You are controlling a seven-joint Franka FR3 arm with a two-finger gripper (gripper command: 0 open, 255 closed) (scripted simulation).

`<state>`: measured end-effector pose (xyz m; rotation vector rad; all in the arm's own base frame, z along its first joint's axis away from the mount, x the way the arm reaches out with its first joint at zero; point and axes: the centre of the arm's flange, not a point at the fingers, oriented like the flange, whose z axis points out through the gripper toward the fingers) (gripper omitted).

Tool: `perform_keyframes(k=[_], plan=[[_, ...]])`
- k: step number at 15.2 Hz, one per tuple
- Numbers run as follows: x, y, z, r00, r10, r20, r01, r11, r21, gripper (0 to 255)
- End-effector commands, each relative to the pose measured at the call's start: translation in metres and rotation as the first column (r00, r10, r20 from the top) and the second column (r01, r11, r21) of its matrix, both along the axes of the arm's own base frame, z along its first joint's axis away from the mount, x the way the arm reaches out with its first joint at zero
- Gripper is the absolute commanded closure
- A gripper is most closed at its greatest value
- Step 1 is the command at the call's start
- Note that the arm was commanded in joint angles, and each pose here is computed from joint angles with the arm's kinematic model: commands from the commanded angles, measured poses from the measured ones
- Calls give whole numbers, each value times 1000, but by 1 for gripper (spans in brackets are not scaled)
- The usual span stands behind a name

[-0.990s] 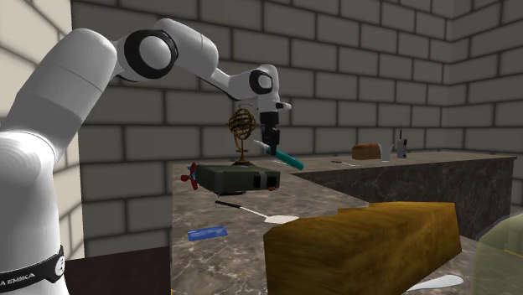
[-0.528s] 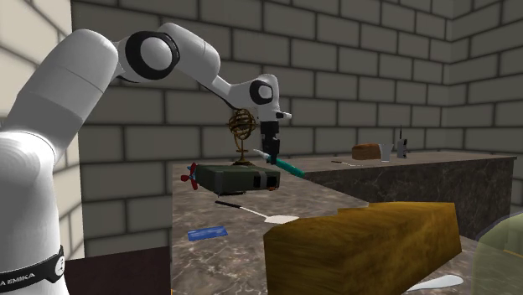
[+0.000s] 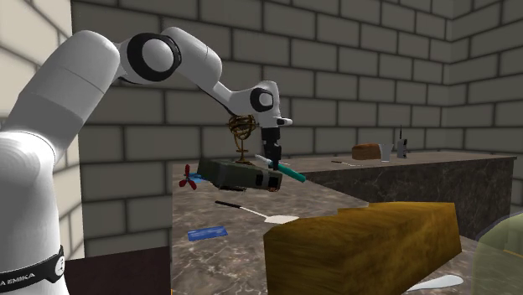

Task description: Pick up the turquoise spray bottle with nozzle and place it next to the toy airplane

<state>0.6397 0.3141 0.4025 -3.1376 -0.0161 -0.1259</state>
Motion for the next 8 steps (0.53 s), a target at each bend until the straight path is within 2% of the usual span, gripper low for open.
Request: perform_keyframes(k=[1,8], plan=[[-5,1,-28,1000,2,-31,-3,1000,-11,255],[-5,1,-60,1000,2,-31,-3,1000,-11,255]])
